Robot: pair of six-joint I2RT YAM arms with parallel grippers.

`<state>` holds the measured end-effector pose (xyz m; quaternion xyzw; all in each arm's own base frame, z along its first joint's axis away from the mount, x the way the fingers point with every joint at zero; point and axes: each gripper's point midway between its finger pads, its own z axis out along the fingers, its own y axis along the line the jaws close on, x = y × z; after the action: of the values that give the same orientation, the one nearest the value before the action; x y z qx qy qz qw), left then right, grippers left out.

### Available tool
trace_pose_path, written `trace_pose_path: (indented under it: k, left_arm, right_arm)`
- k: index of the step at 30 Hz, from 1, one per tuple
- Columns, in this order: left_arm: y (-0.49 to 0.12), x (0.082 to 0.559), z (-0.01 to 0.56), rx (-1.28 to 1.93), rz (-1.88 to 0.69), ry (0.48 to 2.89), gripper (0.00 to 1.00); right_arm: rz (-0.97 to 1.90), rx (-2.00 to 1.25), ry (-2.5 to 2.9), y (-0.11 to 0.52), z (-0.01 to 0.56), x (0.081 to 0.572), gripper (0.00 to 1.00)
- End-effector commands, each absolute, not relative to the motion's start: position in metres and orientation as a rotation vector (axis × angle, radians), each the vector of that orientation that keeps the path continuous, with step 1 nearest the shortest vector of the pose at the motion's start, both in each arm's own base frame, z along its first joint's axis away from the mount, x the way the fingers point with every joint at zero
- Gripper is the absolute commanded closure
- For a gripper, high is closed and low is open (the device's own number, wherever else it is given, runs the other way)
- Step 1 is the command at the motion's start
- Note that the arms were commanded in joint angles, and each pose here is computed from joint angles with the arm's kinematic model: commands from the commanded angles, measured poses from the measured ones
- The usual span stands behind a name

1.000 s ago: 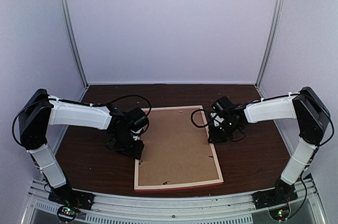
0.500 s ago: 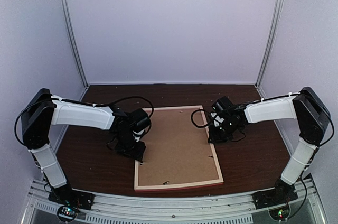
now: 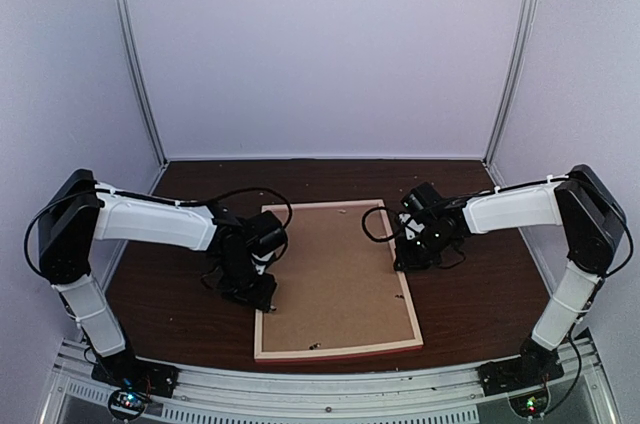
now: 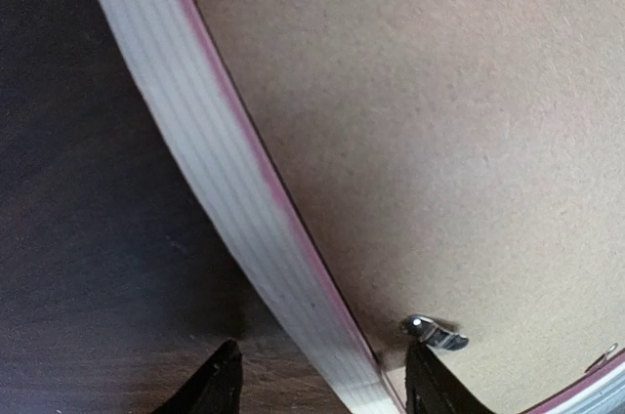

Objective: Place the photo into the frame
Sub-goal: Press the fastener onto the backboard.

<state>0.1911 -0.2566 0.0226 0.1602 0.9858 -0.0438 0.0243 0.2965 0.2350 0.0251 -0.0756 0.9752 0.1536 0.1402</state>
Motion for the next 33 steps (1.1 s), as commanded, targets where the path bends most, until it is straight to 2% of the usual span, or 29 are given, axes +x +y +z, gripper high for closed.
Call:
trace_pose_path:
  k: [1, 24, 33]
  left_arm:
    - [-0.256, 0.173, 0.017, 0.517, -0.143, 3.102, 0.42]
    - [-0.279, 0.199, 0.009, 0.588, -0.135, 3.035, 0.41]
    - [-0.280, 0.215, 0.006, 0.539, -0.140, 3.011, 0.47]
  right_arm:
    - [0.330, -0.269, 2.960, 0.214, -0.023, 0.267, 0.97]
    - [0.314, -0.273, 2.956, 0.211, -0.018, 0.266, 0.98]
    - [0.309, -0.277, 2.956, 0.211, -0.017, 0.267, 0.98]
